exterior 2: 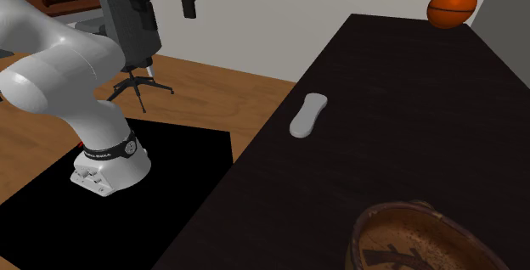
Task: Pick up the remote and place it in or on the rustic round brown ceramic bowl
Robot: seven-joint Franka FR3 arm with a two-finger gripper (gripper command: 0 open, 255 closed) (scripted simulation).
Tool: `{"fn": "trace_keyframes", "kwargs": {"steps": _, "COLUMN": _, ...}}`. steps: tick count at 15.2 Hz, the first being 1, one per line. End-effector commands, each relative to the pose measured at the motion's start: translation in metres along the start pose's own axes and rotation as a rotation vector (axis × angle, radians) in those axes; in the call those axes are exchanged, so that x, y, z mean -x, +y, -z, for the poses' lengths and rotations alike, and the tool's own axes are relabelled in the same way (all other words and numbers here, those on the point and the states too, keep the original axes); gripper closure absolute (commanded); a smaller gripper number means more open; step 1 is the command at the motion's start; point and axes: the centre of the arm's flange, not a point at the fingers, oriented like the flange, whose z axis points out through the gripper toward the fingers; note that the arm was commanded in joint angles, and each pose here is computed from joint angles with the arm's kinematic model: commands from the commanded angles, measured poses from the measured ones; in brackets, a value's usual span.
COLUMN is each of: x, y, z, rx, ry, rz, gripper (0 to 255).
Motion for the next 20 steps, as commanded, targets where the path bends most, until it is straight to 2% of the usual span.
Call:
{"fn": "trace_keyframes", "kwargs": {"steps": 1, "x": 0.0, "y": 0.0, "z": 0.0, "rx": 0.0, "ry": 0.0, "rz": 0.0, "gripper": 0}}
{"fn": "trace_keyframes", "kwargs": {"steps": 10, "x": -0.091, "y": -0.033, "z": -0.066, "rx": -0.008, "ry": 0.007, "rz": 0.413, "gripper": 0}}
{"fn": "trace_keyframes", "kwargs": {"steps": 20, "x": -0.168, "y": -0.109, "z": -0.137, "rx": -0.017, "ry": 0.014, "rz": 0.872, "gripper": 0}}
